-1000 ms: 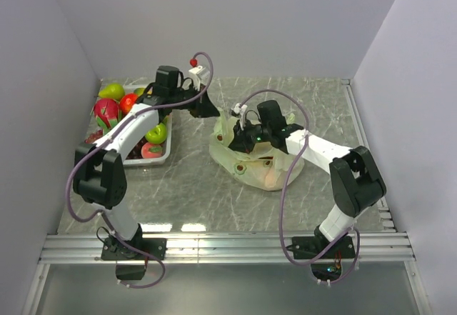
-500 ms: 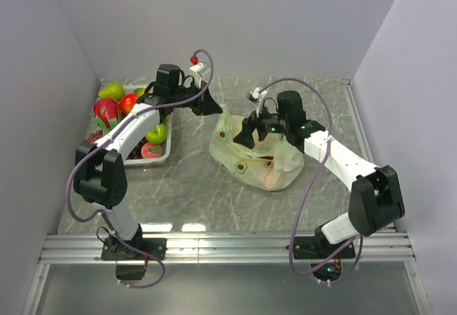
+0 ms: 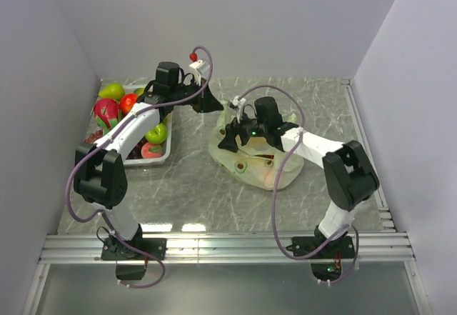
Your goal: Place the fake fruits into the plastic bag and tie a complex knot
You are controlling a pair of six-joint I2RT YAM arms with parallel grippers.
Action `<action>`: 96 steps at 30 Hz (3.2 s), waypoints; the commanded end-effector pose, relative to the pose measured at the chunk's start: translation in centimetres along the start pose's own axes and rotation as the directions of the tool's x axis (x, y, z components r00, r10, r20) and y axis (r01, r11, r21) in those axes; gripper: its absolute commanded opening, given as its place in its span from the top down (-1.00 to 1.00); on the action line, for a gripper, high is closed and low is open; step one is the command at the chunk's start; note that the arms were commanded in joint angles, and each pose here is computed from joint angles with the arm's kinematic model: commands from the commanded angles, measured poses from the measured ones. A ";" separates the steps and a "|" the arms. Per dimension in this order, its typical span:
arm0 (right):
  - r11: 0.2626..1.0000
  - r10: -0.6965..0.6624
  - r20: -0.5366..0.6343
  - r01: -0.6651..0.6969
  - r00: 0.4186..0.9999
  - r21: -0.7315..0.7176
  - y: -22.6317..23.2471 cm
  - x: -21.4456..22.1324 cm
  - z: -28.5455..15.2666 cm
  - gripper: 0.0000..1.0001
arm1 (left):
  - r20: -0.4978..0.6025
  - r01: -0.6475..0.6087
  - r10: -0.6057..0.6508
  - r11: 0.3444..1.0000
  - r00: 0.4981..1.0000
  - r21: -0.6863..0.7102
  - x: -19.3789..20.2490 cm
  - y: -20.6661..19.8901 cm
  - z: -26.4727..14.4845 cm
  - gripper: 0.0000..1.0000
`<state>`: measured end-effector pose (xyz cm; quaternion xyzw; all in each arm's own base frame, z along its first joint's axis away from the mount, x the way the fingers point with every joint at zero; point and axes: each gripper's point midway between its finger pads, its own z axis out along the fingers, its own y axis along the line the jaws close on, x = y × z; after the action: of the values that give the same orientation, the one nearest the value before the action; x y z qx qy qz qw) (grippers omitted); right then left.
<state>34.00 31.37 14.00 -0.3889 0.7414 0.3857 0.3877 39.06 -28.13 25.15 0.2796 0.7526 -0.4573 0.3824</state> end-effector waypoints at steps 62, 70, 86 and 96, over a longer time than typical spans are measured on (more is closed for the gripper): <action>0.981 -0.022 0.020 0.025 1.000 -0.190 7.3 -5.6 -7.0 -0.63 | 0.045 -0.176 0.170 0.946 0.984 0.273 9.4 -7.6 -2.3 0.99; 0.991 -0.090 0.108 0.099 0.990 -0.084 9.2 -8.2 -14.5 -0.82 | 0.018 -0.175 0.176 0.951 0.984 0.254 9.7 -7.1 -2.3 0.99; 0.956 0.207 0.062 -0.216 0.976 0.201 -3.0 4.3 -22.3 -0.87 | 0.003 -0.254 0.262 0.933 0.965 0.256 8.7 -6.7 -1.3 0.99; 0.958 0.240 0.148 -0.258 0.959 0.122 -5.2 2.5 -20.1 0.64 | -0.008 -0.327 0.342 0.904 0.940 0.276 8.6 -7.4 -0.7 0.99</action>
<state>30.93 9.77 15.86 -0.2095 0.8182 0.3815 0.3757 27.89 -29.52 20.14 0.4342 0.6616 -0.4875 0.3689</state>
